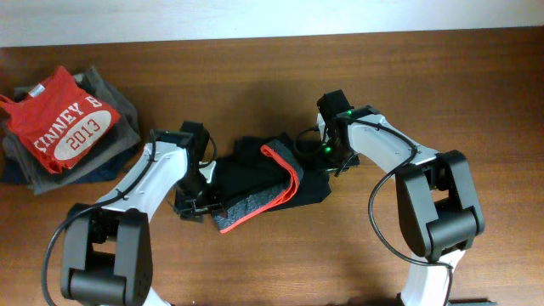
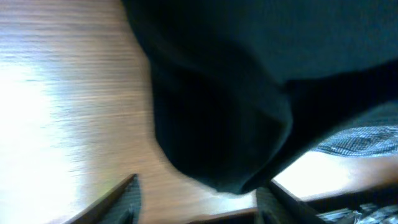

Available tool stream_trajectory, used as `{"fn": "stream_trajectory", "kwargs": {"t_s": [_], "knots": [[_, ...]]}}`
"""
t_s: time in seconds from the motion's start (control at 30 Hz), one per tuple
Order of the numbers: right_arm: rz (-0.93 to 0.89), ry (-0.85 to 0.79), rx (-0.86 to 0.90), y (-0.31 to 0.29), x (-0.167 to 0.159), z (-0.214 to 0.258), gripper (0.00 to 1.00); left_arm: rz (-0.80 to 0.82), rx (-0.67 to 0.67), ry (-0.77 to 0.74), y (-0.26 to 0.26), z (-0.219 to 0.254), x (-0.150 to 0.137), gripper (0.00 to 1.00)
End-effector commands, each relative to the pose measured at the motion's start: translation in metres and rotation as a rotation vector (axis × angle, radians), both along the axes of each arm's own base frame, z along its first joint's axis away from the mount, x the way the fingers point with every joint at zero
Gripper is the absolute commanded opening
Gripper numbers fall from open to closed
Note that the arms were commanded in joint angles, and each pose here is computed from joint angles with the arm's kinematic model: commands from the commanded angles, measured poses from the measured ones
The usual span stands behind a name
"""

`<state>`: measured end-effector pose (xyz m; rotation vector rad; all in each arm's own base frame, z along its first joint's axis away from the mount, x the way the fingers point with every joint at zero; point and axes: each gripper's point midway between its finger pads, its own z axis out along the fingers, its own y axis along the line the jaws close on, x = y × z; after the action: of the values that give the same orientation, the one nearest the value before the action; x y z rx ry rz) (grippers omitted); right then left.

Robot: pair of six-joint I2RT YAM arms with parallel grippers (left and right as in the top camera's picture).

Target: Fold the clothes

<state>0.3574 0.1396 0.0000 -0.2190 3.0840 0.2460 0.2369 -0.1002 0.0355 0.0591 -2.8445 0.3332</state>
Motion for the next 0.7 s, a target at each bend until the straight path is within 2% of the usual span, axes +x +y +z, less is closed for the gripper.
{"fn": "stream_trajectory", "kwargs": {"t_s": [0.0,0.03,0.13,0.17,0.2,0.4,0.47,0.53,0.57,0.63,0.67], "knots": [[0.015,0.081,-0.024,-0.002,-0.016,-0.03,0.18,-0.001,-0.165,-0.006,-0.025,0.006,-0.003,0.4],[0.015,0.081,-0.024,-0.002,-0.016,-0.03,0.18,-0.005,-0.185,-0.011,-0.028,0.007,-0.002,0.34],[0.015,0.082,-0.025,-0.002,-0.016,-0.03,0.18,-0.011,-0.216,-0.02,-0.032,0.01,-0.001,0.07],[0.014,0.081,-0.024,-0.002,-0.016,-0.03,0.19,-0.014,-0.217,-0.023,-0.032,0.01,-0.001,0.04],[0.014,0.081,-0.024,-0.002,-0.016,-0.03,0.19,-0.023,-0.22,-0.031,-0.032,0.011,0.0,0.0],[0.015,0.081,-0.024,-0.002,-0.016,-0.03,0.19,-0.042,-0.214,-0.074,-0.03,0.019,0.004,0.0],[0.015,0.081,-0.024,-0.002,-0.016,-0.03,0.19,-0.053,-0.144,-0.084,-0.019,0.018,0.003,0.09],[0.015,0.081,-0.024,-0.002,-0.016,-0.03,0.19,-0.048,-0.032,-0.085,-0.001,0.014,0.001,0.33],[0.015,0.081,-0.024,-0.002,-0.016,-0.03,0.19,-0.035,0.036,-0.083,0.01,0.012,0.001,0.38],[0.015,0.081,-0.024,-0.002,-0.016,-0.03,0.19,-0.028,0.09,-0.093,0.019,0.01,0.004,0.49],[0.015,0.081,-0.024,-0.002,-0.016,-0.03,0.19,-0.028,0.088,-0.105,0.018,0.009,0.006,0.5]]}}
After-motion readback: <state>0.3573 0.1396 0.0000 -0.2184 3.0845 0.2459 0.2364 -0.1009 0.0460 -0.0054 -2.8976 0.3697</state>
